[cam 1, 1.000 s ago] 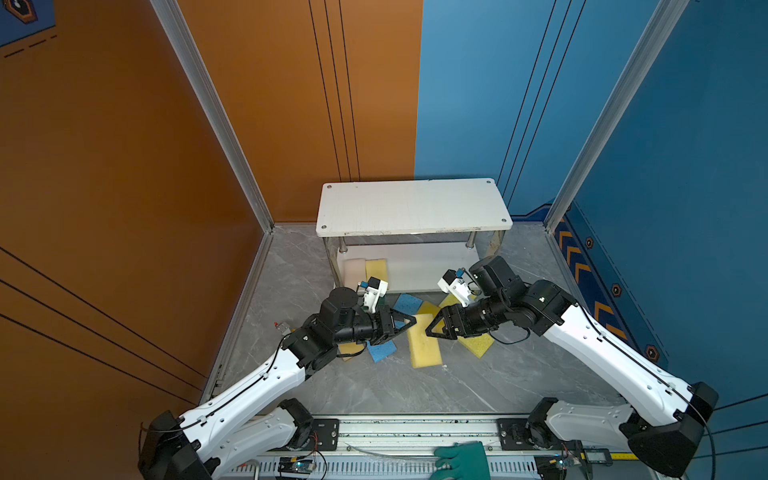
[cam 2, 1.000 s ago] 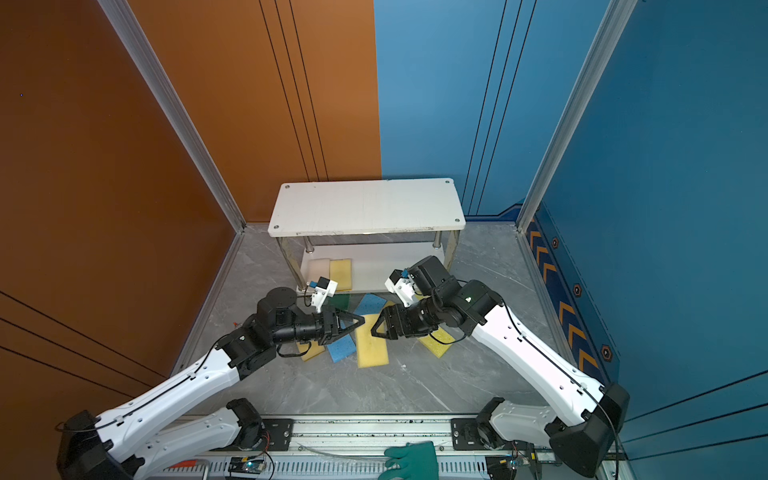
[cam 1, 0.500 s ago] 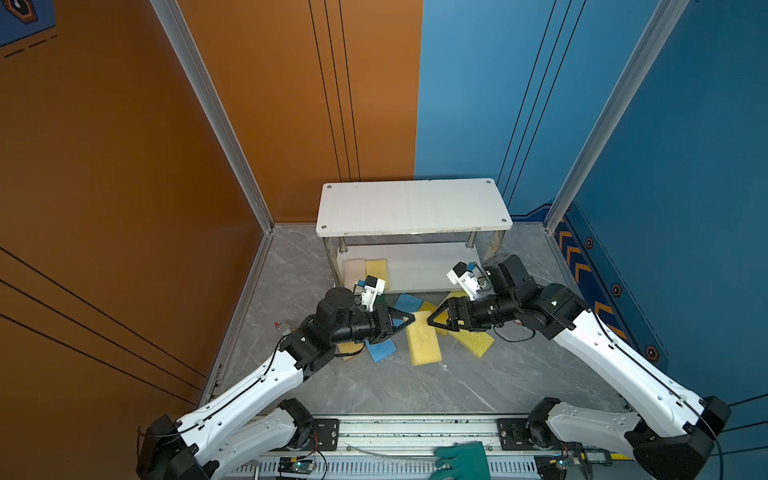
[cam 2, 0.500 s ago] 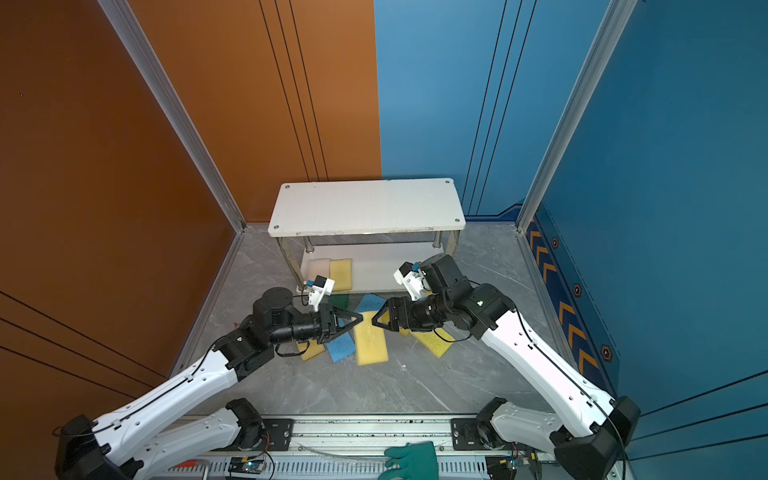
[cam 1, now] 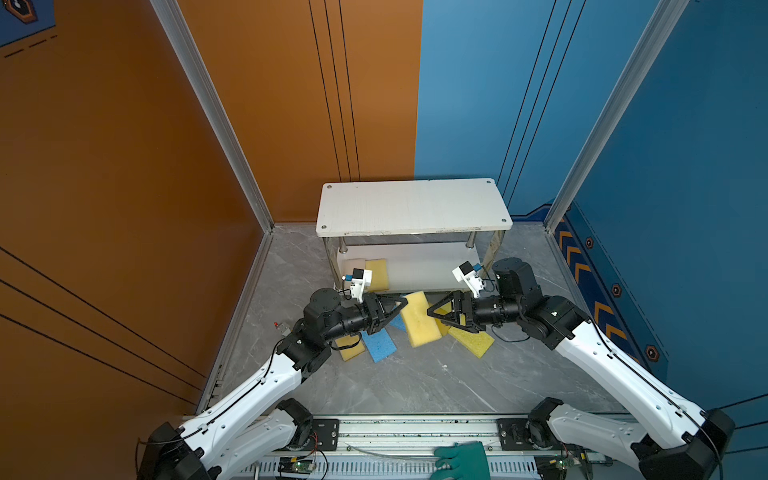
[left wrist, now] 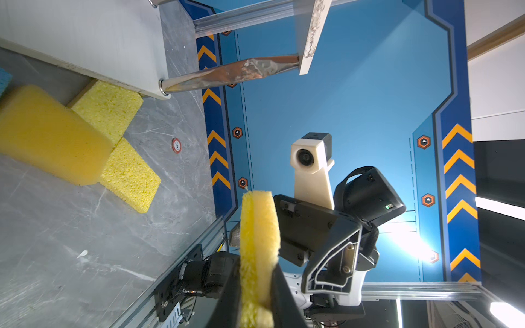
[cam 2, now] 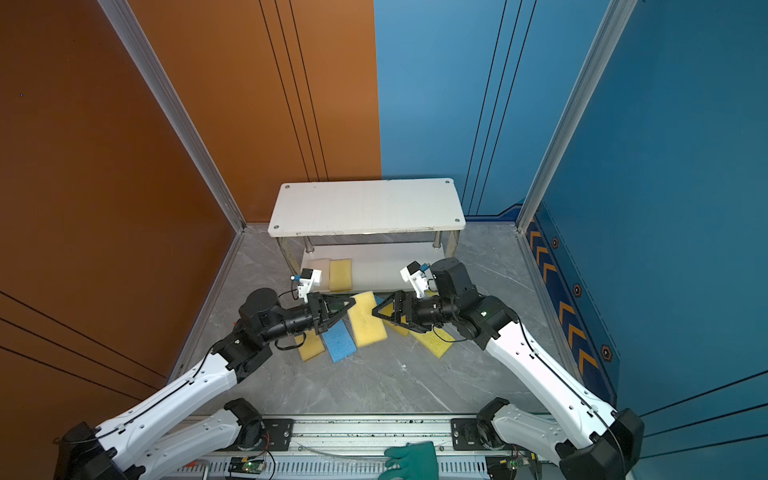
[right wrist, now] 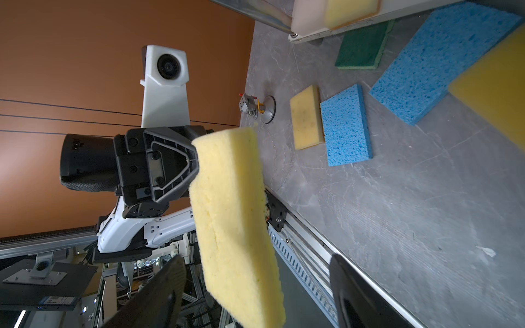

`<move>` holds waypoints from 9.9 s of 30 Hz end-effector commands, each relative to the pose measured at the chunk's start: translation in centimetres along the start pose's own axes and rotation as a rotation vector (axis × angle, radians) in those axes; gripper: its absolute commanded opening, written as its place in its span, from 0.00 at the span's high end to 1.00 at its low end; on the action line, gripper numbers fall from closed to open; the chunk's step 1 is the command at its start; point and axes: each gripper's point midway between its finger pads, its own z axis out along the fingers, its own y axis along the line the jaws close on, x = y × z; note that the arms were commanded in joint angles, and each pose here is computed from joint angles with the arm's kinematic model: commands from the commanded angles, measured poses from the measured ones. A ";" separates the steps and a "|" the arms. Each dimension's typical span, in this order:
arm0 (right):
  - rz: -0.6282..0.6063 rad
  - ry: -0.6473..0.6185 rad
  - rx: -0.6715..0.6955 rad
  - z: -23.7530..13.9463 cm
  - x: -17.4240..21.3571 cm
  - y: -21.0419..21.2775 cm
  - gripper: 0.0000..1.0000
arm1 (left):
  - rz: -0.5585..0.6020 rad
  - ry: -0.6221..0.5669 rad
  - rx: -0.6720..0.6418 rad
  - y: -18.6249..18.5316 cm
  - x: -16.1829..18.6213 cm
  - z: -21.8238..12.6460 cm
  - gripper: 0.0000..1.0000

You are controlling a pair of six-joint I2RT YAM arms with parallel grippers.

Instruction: Place and organize the cleaning sponges onto the shelf

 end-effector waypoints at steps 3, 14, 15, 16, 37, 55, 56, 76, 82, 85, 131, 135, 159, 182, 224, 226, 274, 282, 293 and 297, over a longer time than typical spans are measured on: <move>0.007 -0.026 -0.088 -0.3 -0.3 1.5 0.23 | -0.010 -0.046 0.113 -2.4 -1.2 -0.7 0.84; 0.021 -0.023 -0.156 0.2 -0.6 2.5 0.33 | -0.017 -0.063 0.133 -2.5 -1.6 -1.1 0.84; 0.022 -0.020 -0.158 0.3 -0.6 2.6 0.35 | -0.017 -0.064 0.133 -2.5 -1.7 -1.1 0.84; 0.022 -0.018 -0.161 0.3 -0.6 2.7 0.37 | -0.018 -0.065 0.132 -2.5 -1.7 -1.1 0.84; 0.034 0.020 -0.194 -0.2 0.0 3.3 0.58 | -0.020 -0.064 0.126 -2.3 -2.4 -0.6 0.85; 0.045 0.003 -0.185 -0.3 -0.3 2.9 0.76 | -0.025 -0.064 0.124 -2.0 -2.4 -0.7 0.84; 0.046 0.000 -0.184 -0.3 -0.4 2.9 0.77 | -0.026 -0.064 0.123 -2.0 -2.3 -0.7 0.84; 0.047 -0.013 -0.177 -0.3 -0.7 2.7 0.80 | -0.046 -0.080 0.102 -0.8 -2.3 -1.0 0.22; 0.051 -0.060 -0.154 -0.5 -1.5 2.3 0.80 | -0.027 -0.073 0.007 0.2 -1.8 -1.5 0.02; 0.061 -0.101 -0.123 -0.4 -2.3 1.6 0.79 | 0.012 -0.083 -0.115 1.4 -1.5 -2.6 0.02; 0.035 -0.329 0.354 13.0 -14.6 -12.6 0.80 | 0.012 -0.197 -0.511 7.0 2.9 -14.7 0.02; 0.039 -0.322 0.355 13.5 -15.1 -13.2 0.80 | 0.006 -0.195 -0.515 7.2 3.1 -14.9 0.02; 0.086 -0.292 0.348 15.4 -17.3 -15.8 0.80 | -0.022 -0.190 -0.519 7.5 2.8 -14.8 0.02; 0.105 -0.273 0.378 15.3 -17.5 -17.2 0.38 | -0.069 -0.176 -0.502 7.5 1.5 -14.6 0.02; -0.042 -0.115 0.677 0.5 -2.1 -15.2 0.28 | -0.251 -0.152 -0.576 13.7 3.8 -15.1 0.02; -0.029 -0.112 0.692 -0.7 -1.5 -15.7 0.27 | -0.255 -0.148 -0.582 14.1 4.1 -15.1 0.02; 0.108 0.173 0.798 -2.2 -3.4 -28.8 0.30 | -0.219 -0.062 -0.626 15.7 7.4 -14.7 0.02; 0.101 0.208 0.723 -0.7 -3.2 -28.8 0.30 | -0.221 -0.065 -0.626 15.6 7.3 -14.7 0.02; 0.139 0.228 0.637 0.4 -2.1 -27.6 0.37 | -0.228 -0.066 -0.626 16.0 7.5 -14.8 0.02; 0.115 0.237 0.610 1.3 -0.5 -25.2 0.37 | -0.229 -0.076 -0.620 16.1 7.5 -14.9 0.02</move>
